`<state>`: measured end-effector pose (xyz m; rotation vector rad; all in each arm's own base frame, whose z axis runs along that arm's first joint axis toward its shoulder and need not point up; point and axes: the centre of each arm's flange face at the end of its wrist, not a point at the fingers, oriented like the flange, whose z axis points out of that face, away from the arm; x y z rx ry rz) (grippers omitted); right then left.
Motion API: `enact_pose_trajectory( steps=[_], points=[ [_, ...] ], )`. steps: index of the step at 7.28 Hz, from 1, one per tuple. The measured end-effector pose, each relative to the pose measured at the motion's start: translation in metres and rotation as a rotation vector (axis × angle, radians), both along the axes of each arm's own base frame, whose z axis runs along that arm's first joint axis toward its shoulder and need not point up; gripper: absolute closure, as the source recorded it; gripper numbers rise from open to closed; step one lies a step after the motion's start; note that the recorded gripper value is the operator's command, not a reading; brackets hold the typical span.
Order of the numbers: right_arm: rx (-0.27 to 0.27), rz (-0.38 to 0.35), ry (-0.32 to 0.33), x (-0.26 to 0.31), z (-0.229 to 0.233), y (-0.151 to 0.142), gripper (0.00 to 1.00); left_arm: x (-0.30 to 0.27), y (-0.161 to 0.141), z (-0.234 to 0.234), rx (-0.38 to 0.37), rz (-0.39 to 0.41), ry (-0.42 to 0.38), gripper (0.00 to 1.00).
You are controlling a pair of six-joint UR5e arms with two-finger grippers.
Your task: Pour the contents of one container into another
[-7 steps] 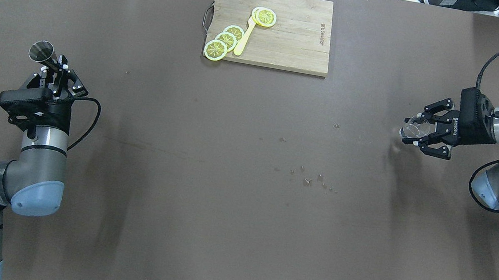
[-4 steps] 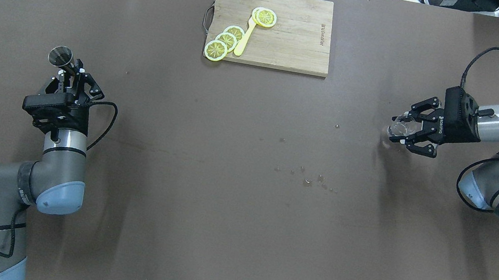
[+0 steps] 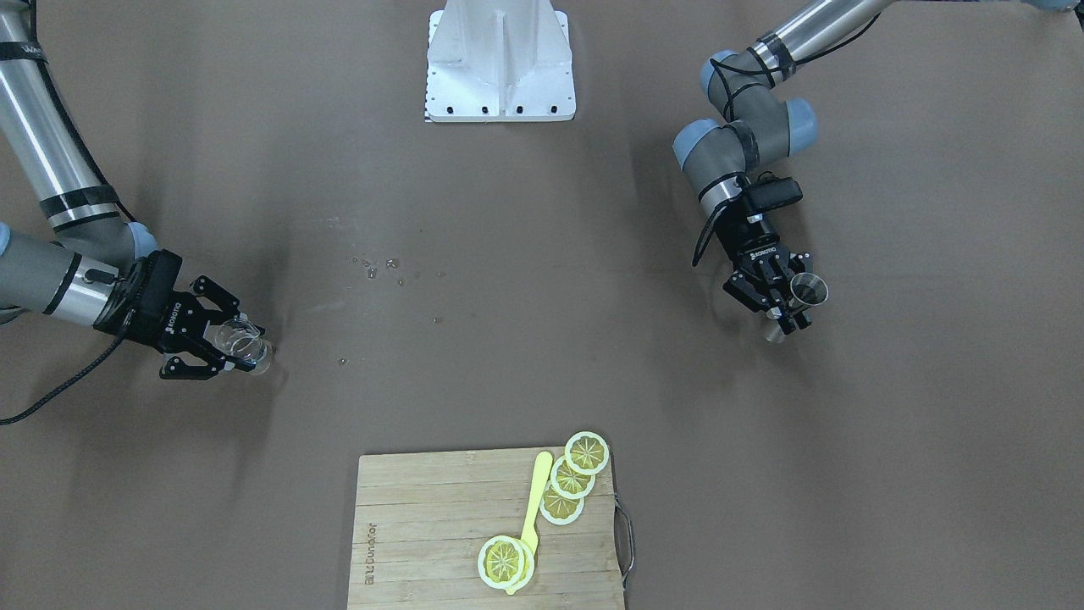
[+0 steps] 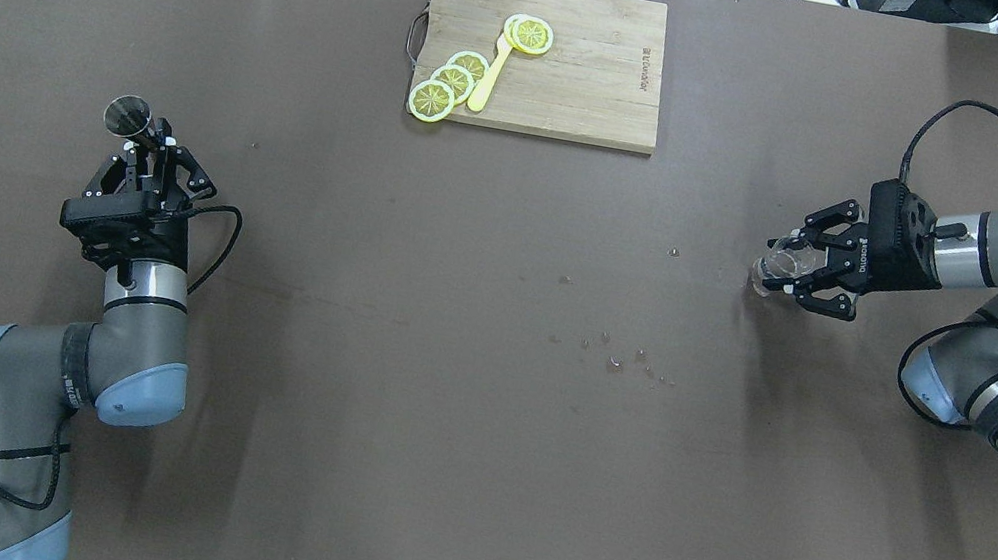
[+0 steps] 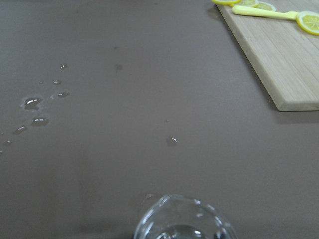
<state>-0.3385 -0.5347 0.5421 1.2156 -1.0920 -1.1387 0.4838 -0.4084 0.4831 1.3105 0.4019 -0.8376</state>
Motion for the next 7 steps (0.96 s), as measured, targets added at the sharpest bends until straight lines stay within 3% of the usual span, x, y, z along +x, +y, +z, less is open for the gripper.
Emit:
enact_pose_trajectory(
  steps=[1, 2, 5, 7],
  points=[
    [0.000, 0.002, 0.000, -0.002, 0.000, 0.001, 0.71, 0.000, 0.000, 0.002, -0.003, -0.002, -0.009, 1.00],
    [0.001, 0.008, -0.001, -0.004, -0.001, 0.001, 0.55, 0.001, 0.000, 0.003, -0.006, -0.002, -0.017, 1.00],
    [0.006, 0.026, -0.003, -0.007, -0.004, -0.001, 0.29, 0.006, -0.002, 0.004, -0.004, -0.008, -0.003, 1.00],
    [0.006, 0.034, -0.002, -0.007, -0.003, -0.001, 0.24, 0.016, -0.006, 0.000, -0.003, -0.009, 0.001, 1.00]
  ],
)
